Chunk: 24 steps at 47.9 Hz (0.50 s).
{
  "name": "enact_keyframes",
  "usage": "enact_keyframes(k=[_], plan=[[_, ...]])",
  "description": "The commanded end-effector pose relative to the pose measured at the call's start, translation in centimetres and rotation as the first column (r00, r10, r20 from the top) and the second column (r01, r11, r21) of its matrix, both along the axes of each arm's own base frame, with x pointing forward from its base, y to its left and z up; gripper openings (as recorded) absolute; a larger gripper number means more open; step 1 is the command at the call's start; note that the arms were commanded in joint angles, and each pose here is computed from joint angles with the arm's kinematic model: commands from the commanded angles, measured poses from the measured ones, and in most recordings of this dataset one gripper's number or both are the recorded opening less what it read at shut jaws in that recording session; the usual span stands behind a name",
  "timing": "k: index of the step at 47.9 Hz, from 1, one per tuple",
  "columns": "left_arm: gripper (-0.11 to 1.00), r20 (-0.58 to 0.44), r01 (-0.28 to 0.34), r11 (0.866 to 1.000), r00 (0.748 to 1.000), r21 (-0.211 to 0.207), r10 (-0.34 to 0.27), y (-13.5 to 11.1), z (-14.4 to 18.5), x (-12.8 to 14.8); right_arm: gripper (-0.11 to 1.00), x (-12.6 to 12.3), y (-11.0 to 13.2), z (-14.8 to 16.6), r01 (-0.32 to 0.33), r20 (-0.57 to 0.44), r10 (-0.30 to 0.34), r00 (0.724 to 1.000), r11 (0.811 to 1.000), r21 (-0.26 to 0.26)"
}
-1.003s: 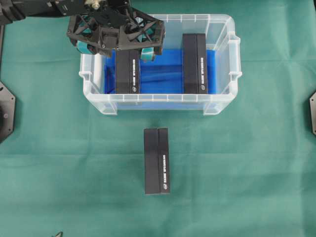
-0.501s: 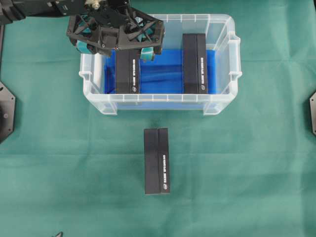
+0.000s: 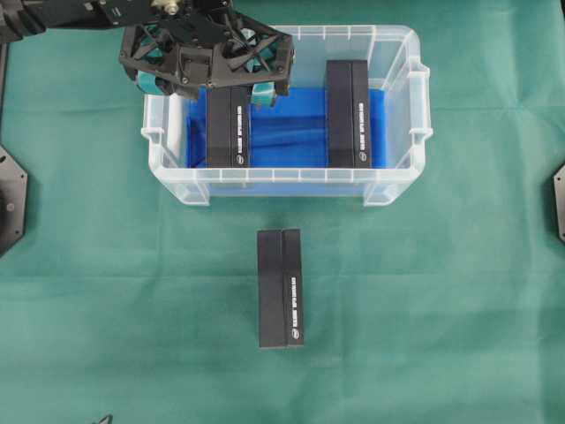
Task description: Take the box out of the case with the left arm.
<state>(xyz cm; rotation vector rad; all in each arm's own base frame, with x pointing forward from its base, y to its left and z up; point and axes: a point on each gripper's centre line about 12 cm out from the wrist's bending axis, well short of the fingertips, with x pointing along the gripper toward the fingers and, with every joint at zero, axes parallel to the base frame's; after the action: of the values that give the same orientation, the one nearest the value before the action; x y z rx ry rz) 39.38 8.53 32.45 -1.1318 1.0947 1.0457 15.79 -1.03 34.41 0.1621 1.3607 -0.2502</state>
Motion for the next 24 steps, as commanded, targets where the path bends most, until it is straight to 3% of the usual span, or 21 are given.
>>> enact_keyframes(k=[1,24], plan=[[0.97,0.047,-0.005,1.0,0.999,0.014,0.004,0.0,1.7,-0.6,0.0,0.1,0.0,0.7,0.001,0.021,-0.001,1.0,1.0,0.001],[0.97,0.045,-0.006,0.999,0.999,0.035,0.005,0.2,0.6,-0.6,0.0,0.1,0.0,0.7,0.001,0.02,-0.001,1.0,1.0,0.001]])
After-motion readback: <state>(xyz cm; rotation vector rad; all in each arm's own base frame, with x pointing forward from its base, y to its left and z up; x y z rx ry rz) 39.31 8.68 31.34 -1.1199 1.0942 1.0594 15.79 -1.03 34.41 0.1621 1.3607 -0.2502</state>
